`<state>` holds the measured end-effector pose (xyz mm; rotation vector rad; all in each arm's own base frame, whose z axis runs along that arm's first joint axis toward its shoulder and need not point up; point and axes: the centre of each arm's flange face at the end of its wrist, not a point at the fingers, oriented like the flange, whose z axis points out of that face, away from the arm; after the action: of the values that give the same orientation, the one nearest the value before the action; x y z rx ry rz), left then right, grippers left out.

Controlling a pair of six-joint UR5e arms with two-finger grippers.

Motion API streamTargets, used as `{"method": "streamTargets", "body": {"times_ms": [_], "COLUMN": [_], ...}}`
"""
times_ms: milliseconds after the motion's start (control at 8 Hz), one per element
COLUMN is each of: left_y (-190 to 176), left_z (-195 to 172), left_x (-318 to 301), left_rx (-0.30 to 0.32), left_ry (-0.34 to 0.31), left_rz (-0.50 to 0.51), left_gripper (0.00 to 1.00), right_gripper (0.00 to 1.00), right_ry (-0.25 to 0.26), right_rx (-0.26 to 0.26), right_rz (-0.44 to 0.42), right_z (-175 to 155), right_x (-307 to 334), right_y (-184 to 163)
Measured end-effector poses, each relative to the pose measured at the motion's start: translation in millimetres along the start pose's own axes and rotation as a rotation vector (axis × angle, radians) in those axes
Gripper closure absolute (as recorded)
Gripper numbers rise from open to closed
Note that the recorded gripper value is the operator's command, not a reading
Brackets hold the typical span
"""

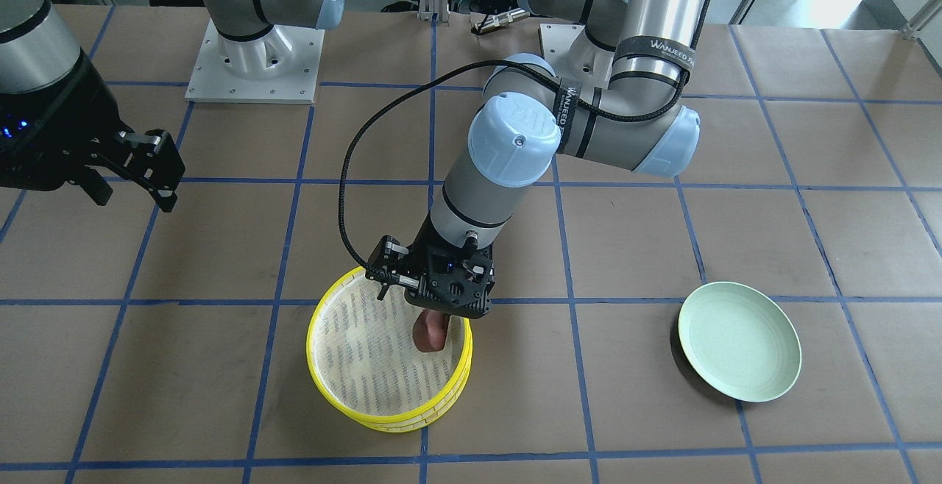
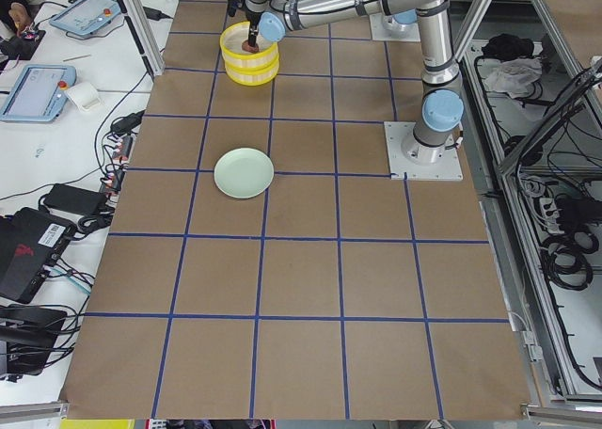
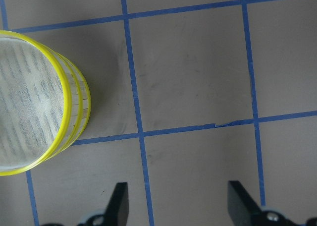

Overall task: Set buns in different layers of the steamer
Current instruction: 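Open the left gripper to release the brown bun and withdraw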

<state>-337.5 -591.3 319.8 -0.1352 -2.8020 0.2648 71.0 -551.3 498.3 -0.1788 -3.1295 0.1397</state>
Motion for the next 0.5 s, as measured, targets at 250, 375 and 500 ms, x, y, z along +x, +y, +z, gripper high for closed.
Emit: {"method": "streamTargets", "body": {"times_ms": [250,375,500], "left_y": [-1,-1,-2], "left_z": [-3,-8,-20], "left_x": [1,2,3], "left_rx": [0.004,0.013,0.029], "left_ry": [0.002,0.004,-0.011], "left_rz": [-0.007,-0.012,-0.007], "left_gripper": [0.00,0.00,0.00], "right_gripper": [0.26,0.25,0.25], "right_ry": [0.000,0.001,0.002], "right_rx": [0.005,0.008,0.012], "right_rz": [0.001,0.002,0.002], "right_z": [-3,-5,-8], "right_x": [0,1,1], "right_y": [1,2,4]}}
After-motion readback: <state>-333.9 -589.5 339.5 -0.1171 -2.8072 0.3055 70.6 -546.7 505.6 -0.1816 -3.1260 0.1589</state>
